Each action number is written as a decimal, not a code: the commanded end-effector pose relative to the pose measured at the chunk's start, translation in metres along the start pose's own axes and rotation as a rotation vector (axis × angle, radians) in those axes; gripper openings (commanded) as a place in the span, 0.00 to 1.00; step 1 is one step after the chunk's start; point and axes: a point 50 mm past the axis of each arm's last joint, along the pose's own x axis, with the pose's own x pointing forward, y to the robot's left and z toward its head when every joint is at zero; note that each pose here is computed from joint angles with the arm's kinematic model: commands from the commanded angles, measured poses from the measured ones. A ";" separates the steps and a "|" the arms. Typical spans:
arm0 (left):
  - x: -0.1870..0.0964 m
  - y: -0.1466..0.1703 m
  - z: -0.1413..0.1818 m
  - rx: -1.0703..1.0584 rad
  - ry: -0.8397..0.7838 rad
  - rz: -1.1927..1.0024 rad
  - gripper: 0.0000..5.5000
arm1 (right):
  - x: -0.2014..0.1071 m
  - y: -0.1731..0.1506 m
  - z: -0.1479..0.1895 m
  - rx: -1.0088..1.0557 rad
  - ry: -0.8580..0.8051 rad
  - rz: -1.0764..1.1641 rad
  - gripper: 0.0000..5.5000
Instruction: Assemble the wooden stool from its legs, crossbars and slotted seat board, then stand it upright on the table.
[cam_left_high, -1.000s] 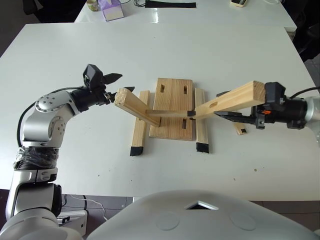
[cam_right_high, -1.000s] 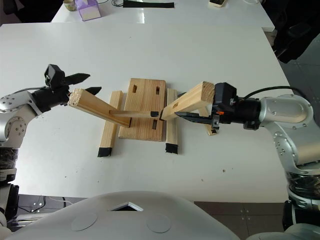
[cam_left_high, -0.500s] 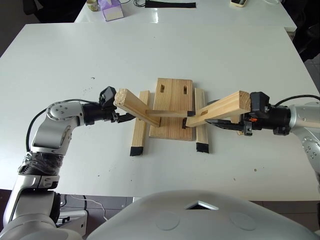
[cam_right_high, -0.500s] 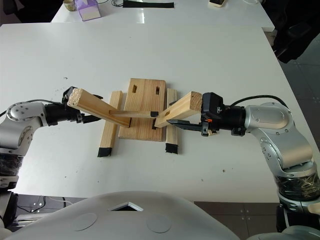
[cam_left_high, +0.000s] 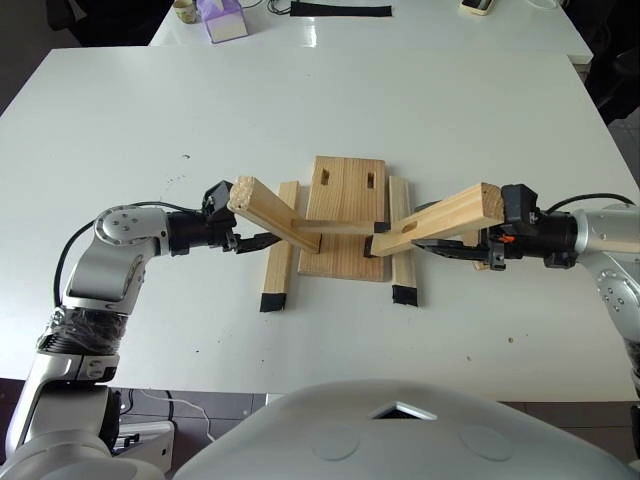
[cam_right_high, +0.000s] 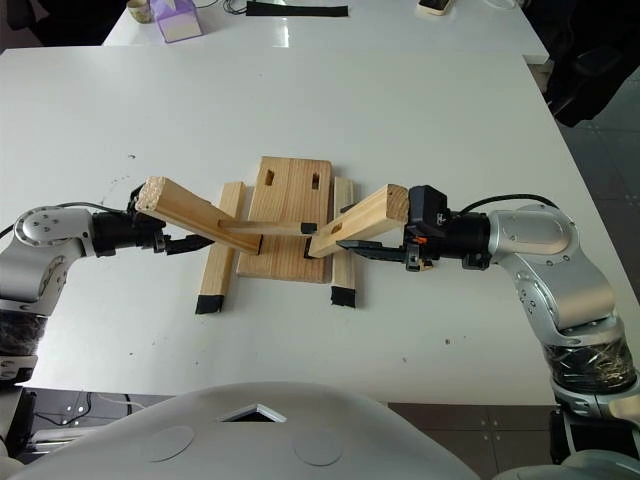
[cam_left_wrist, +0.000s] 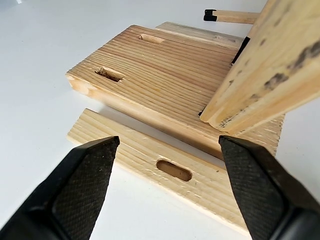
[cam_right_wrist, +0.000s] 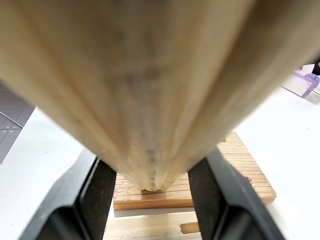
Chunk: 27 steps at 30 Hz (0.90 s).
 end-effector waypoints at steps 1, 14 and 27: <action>0.005 -0.002 0.008 -0.008 -0.036 -0.022 0.67 | 0.003 0.004 -0.022 0.073 0.121 0.061 0.37; 0.017 -0.009 0.019 -0.022 -0.085 -0.032 0.67 | 0.016 -0.010 -0.029 0.071 0.205 0.198 0.37; 0.030 -0.018 0.025 -0.017 -0.106 -0.041 0.67 | 0.034 -0.013 -0.026 0.029 0.208 0.230 0.37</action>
